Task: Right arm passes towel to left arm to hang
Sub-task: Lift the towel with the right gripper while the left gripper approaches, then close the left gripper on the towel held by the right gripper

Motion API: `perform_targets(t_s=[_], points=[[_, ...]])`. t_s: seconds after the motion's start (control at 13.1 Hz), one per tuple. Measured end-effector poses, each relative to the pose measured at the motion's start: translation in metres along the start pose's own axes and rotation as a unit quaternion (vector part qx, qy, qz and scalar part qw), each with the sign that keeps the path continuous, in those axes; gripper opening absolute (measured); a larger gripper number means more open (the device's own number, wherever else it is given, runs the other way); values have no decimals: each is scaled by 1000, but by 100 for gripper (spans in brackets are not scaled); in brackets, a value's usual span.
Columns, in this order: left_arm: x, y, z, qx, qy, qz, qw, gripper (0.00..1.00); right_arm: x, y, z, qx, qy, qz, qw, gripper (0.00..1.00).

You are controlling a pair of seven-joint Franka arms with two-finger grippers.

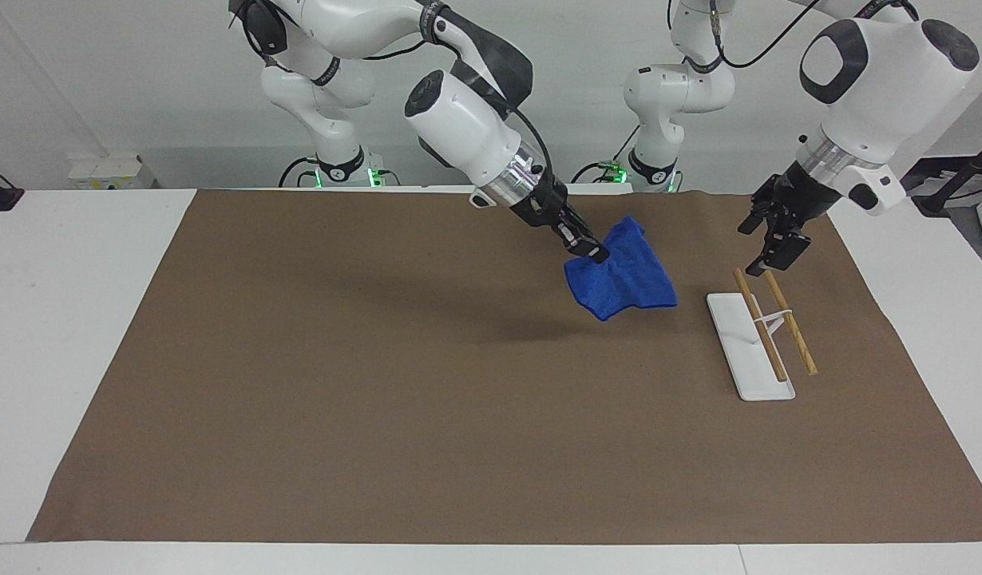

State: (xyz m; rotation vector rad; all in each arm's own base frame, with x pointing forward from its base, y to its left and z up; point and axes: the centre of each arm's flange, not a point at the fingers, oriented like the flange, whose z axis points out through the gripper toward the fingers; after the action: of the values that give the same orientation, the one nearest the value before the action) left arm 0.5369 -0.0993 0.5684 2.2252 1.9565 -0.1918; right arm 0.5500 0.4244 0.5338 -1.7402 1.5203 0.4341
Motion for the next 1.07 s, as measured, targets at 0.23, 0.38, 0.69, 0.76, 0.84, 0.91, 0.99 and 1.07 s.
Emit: perform_targets(t_s=[0.23, 0.38, 0.69, 0.76, 0.84, 0.91, 0.99, 1.07], points=[[-35, -10, 15, -6, -1, -49, 999, 100, -12, 5, 6, 13, -15, 18, 1000, 6], [-44, -13, 28, -10, -1, -50, 999, 100, -17, 9, 8, 10, -19, 17, 1000, 6], [-42, -7, 29, -36, -4, -55, 998, 100, -20, 10, 9, 9, -22, 16, 1000, 6], [-42, -7, 30, -38, -5, -56, 998, 100, -20, 10, 9, 9, -23, 17, 1000, 6], [-42, -8, 33, -36, -6, -56, 998, 100, -20, 10, 9, 9, -23, 17, 1000, 6], [-46, -9, 36, -33, -6, -53, 998, 100, -20, 10, 9, 8, -23, 17, 1000, 6], [-53, -11, 40, -29, -6, -47, 998, 100, -20, 10, 10, 8, -23, 17, 1000, 6], [-61, -13, 45, -24, -6, -41, 999, 100, -20, 10, 10, 7, -23, 17, 1000, 6]])
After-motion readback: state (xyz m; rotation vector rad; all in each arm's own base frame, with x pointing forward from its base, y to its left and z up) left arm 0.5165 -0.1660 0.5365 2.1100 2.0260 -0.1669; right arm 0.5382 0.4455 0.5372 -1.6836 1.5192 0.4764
